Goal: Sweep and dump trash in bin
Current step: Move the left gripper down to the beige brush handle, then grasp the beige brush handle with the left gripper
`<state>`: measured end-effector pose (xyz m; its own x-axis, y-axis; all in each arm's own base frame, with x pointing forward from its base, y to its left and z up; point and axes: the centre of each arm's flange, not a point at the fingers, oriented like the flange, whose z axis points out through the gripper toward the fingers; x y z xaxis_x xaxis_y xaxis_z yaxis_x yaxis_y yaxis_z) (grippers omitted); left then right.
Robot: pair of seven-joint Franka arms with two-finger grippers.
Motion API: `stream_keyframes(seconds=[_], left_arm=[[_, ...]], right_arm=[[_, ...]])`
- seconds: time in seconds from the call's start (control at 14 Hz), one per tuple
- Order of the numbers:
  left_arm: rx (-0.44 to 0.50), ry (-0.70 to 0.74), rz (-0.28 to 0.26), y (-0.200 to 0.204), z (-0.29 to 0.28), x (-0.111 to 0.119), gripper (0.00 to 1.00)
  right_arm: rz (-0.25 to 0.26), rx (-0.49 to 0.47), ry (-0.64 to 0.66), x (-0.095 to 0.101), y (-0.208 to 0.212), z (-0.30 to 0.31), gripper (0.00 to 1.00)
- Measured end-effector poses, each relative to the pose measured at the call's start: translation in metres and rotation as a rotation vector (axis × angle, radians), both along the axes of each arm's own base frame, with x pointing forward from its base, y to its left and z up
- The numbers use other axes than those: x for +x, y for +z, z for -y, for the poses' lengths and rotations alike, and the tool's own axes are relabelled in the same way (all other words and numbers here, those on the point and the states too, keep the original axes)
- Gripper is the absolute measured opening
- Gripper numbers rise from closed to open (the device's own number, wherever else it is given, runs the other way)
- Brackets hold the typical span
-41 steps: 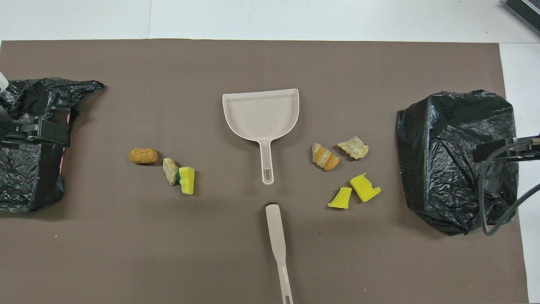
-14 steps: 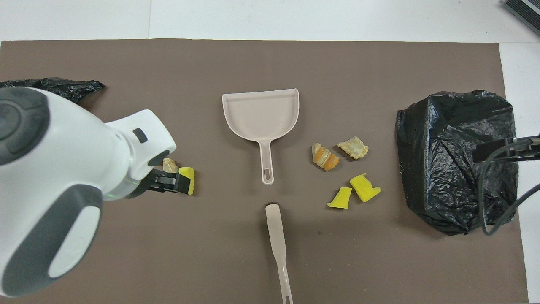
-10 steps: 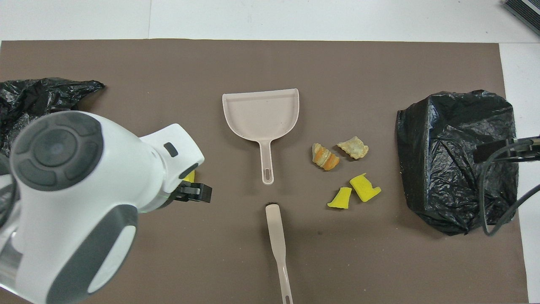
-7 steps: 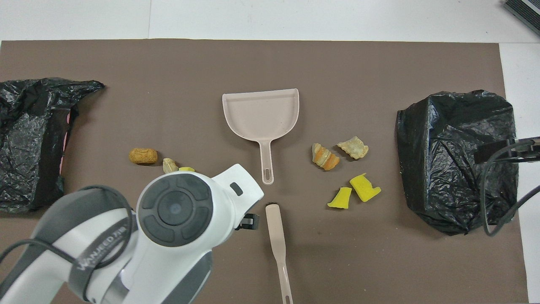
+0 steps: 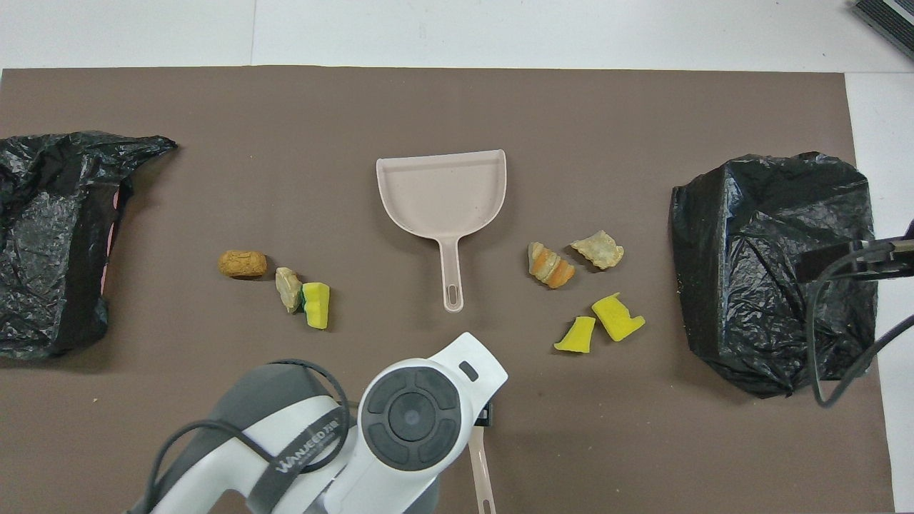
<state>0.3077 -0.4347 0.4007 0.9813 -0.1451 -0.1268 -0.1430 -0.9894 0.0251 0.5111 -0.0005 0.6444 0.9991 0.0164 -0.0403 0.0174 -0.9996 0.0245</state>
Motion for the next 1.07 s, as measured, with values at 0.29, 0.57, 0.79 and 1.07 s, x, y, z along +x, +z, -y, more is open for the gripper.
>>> stream_keyframes(seconds=[0.29, 0.57, 0.79, 1.07], left_arm=[[-0.017, -0.005, 0.020, -0.033, 0.015, -0.028, 1.00], [0.009, 0.022, 0.008, -0.045, 0.018, -0.048, 1.00], [0.026, 0.042, 0.001, -0.052, 0.021, -0.061, 1.00], [0.017, 0.062, -0.019, -0.054, 0.023, -0.065, 0.99]], right_arm=[[-0.001, 0.001, 0.000, -0.005, 0.000, 0.000, 1.00], [-0.003, 0.001, 0.000, -0.005, -0.001, 0.001, 1.00], [-0.004, 0.003, 0.025, -0.005, -0.001, 0.004, 1.00], [-0.005, 0.005, 0.060, -0.005, -0.001, 0.005, 1.00]])
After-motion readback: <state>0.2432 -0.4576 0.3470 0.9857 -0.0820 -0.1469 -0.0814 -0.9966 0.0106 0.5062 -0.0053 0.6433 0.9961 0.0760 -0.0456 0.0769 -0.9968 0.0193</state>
